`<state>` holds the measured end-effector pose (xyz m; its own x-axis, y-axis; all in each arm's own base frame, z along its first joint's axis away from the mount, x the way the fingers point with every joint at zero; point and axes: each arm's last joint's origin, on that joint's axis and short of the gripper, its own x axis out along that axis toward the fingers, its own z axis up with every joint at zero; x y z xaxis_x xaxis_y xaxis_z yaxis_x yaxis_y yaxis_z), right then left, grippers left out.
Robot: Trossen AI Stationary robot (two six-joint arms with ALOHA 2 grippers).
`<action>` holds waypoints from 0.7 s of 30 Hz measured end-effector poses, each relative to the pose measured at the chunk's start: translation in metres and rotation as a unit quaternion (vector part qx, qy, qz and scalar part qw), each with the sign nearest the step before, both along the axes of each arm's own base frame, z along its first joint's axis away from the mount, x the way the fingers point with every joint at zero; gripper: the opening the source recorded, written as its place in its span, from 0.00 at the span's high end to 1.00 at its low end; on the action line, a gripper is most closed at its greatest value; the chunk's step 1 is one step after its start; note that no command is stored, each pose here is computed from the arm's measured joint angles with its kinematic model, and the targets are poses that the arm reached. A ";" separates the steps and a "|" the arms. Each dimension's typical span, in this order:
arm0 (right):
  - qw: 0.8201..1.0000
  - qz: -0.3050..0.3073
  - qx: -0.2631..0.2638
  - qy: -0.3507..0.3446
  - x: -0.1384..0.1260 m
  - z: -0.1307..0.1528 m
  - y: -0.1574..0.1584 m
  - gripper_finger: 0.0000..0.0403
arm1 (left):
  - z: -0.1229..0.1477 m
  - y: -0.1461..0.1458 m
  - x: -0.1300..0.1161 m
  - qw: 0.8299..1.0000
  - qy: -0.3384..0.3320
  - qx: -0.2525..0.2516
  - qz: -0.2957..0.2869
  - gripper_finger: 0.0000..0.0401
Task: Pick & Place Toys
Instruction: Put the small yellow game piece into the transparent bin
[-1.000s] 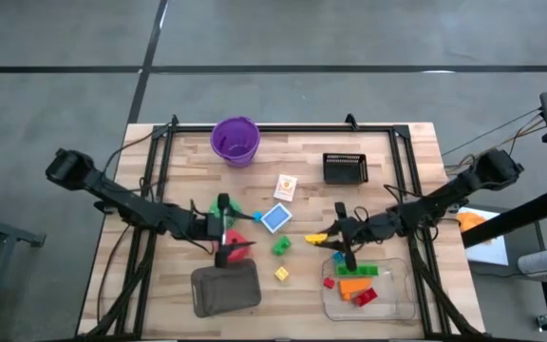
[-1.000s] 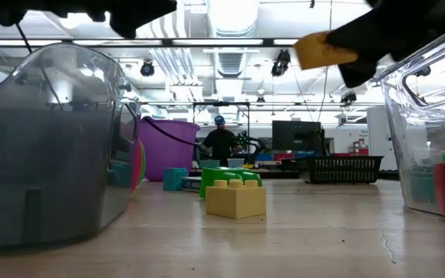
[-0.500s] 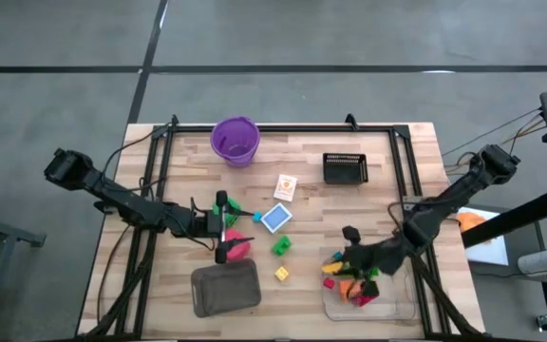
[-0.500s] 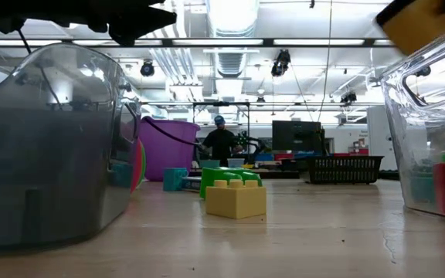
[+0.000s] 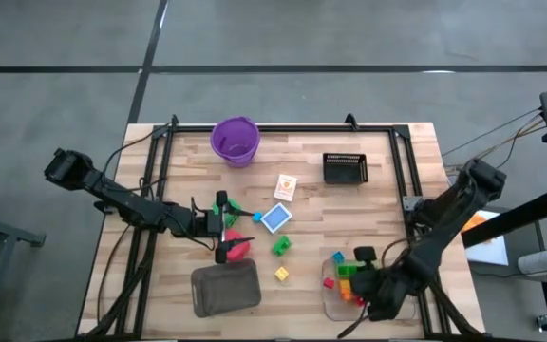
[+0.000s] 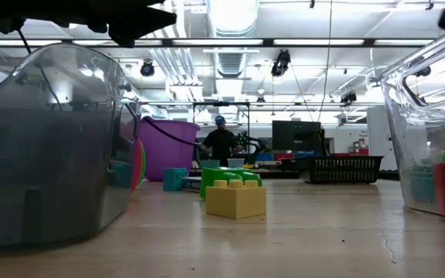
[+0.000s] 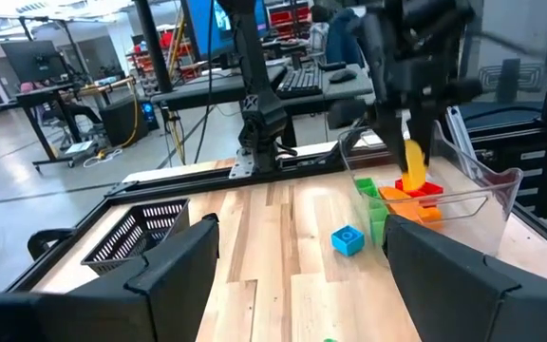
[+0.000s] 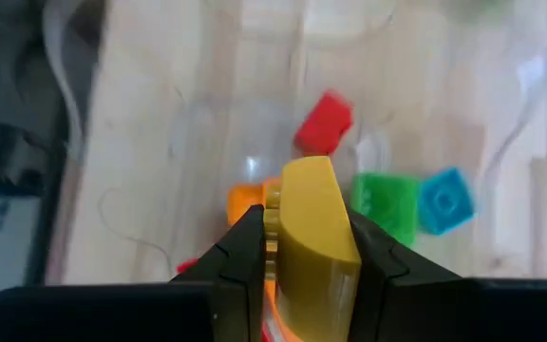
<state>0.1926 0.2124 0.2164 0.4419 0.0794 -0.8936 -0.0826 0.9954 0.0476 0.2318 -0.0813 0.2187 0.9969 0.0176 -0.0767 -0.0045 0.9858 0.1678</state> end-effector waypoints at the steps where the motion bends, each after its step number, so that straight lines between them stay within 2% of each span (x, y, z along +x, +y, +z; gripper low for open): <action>1: 1.000 -0.003 -0.005 0.011 0.001 -0.005 0.002 0.80 | 0.000 0.000 0.000 1.000 0.000 0.000 0.000 0.26; 9: 0.998 -0.013 -0.028 0.051 0.002 -0.022 0.004 0.80 | 0.000 0.001 0.001 1.000 0.000 -0.002 0.004 0.26; 11: 0.998 -0.018 -0.025 0.051 0.002 -0.021 0.003 0.74 | 0.000 0.002 0.001 1.000 0.000 -0.002 0.004 0.26; 17: 0.998 -0.044 -0.003 0.048 0.000 -0.015 0.002 0.48 | 0.000 0.002 0.001 1.000 0.000 -0.004 0.004 0.26; 21: 0.998 -0.054 0.011 0.042 -0.002 -0.009 0.000 0.40 | 0.000 0.002 0.001 1.000 0.000 -0.004 0.004 0.26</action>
<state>0.1910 0.2122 0.2075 0.3727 0.0549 -0.9263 0.0300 0.9970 0.0712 0.2324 -0.0796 0.2187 0.9967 0.0252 -0.0767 -0.0126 0.9870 0.1601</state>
